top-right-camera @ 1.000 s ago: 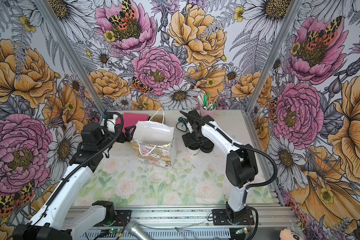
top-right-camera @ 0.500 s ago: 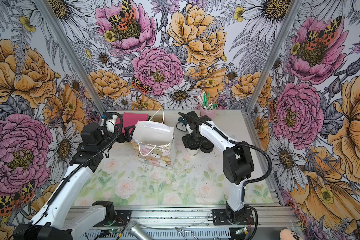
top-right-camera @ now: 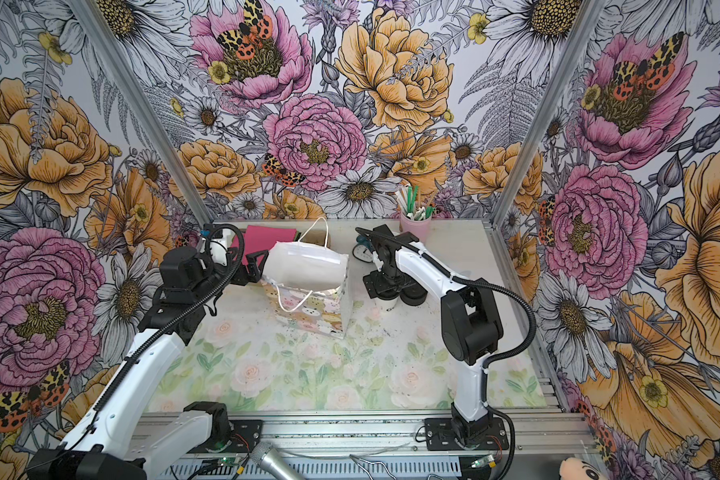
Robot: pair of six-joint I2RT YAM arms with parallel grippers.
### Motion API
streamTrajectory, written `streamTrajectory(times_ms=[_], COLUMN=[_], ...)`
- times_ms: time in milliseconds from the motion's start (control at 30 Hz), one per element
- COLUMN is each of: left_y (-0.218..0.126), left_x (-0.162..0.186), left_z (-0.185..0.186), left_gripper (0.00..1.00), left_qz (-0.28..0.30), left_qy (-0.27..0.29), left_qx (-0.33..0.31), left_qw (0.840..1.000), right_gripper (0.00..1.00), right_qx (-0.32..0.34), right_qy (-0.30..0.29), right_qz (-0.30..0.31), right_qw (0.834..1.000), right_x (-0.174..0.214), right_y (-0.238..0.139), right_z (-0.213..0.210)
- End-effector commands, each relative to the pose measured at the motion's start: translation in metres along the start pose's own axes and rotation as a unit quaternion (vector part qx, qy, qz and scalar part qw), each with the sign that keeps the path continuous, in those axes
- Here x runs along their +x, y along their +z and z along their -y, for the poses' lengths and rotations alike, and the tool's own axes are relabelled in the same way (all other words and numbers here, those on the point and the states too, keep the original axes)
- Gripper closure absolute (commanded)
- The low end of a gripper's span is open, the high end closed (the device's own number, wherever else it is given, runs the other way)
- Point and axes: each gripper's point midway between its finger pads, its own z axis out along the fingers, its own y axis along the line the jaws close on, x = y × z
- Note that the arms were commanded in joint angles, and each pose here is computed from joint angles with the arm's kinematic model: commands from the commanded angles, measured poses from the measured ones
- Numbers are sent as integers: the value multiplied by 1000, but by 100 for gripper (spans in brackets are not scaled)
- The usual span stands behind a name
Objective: Pack the takeout coffee
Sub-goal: 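Close the right gripper around the lidded coffee cup, then lift the lidded coffee cup with the right gripper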
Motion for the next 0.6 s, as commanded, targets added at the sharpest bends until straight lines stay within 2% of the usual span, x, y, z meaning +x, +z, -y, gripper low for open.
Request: streamTrajectory(times_ms=[0,567], left_y=[-4,-3], left_x=[-5,-5], left_z=[1,-1], left_gripper=[1,1], left_qz=[16,16], left_qy=[4,-5], left_qx=[5,9], left_qw=[1000,1000], right_gripper=[1,8], right_qx=[0,3], right_qy=[-4,-5], right_qz=[9,21], right_qw=[1000,1000], right_x=[-7,-9], right_y=[-4,-14], right_z=[2,3])
